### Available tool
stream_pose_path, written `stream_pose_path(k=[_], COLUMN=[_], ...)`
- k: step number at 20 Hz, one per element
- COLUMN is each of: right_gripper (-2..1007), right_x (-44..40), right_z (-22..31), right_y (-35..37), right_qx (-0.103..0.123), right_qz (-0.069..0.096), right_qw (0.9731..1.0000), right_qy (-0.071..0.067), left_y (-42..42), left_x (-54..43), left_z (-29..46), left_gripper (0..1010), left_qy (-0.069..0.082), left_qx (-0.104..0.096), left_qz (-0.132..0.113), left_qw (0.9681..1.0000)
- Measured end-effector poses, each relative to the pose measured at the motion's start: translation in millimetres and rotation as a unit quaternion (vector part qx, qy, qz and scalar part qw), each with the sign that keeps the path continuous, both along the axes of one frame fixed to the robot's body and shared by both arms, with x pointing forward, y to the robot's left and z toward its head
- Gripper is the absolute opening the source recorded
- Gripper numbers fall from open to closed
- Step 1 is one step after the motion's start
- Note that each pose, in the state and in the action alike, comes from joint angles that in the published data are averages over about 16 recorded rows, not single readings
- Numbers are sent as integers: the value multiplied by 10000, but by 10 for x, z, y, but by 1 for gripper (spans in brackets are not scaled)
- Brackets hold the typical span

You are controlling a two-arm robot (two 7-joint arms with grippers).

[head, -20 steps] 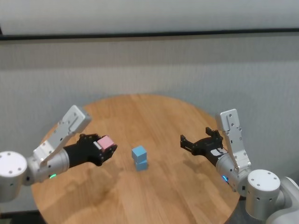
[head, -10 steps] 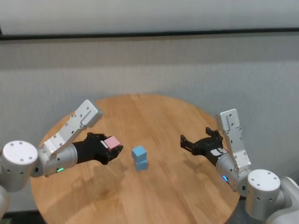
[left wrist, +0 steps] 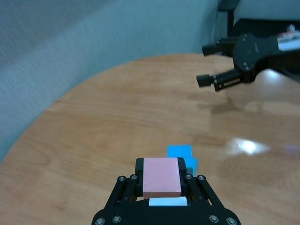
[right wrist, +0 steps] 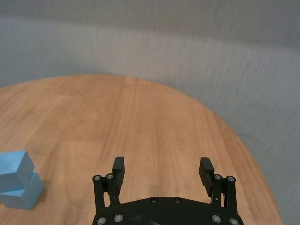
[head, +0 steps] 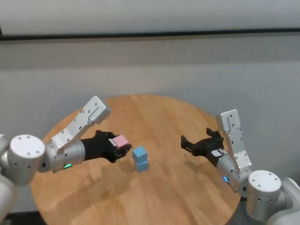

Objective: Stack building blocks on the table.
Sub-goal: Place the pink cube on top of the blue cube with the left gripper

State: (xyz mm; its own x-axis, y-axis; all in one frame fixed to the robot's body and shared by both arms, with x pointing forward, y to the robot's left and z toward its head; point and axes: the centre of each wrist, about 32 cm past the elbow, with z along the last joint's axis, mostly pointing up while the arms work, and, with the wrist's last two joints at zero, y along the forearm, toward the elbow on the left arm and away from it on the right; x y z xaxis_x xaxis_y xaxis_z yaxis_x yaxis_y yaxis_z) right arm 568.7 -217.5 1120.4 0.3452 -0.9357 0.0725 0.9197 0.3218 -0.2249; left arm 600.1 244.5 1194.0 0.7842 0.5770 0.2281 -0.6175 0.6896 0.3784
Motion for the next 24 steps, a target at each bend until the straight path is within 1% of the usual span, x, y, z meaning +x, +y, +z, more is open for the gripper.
stream_pose_path(k=[5,11,24], right_gripper=[1005,1005,1005], right_x=[0,0,0], right_z=[0,0,0], right_y=[0,0,0], right_qx=[0,0,0], right_qz=[0,0,0], right_qw=[10000,10000,10000], right_qy=[0,0,0], left_y=[-77,-147,-208], left_x=[50,106,231], left_z=[8,-14,-84], left_gripper=[396,396,396], left_qy=[65,150,335], left_qx=[-129,-252,-343], left_qz=[-94,-149,-143], left_qw=[9999,9995,9987])
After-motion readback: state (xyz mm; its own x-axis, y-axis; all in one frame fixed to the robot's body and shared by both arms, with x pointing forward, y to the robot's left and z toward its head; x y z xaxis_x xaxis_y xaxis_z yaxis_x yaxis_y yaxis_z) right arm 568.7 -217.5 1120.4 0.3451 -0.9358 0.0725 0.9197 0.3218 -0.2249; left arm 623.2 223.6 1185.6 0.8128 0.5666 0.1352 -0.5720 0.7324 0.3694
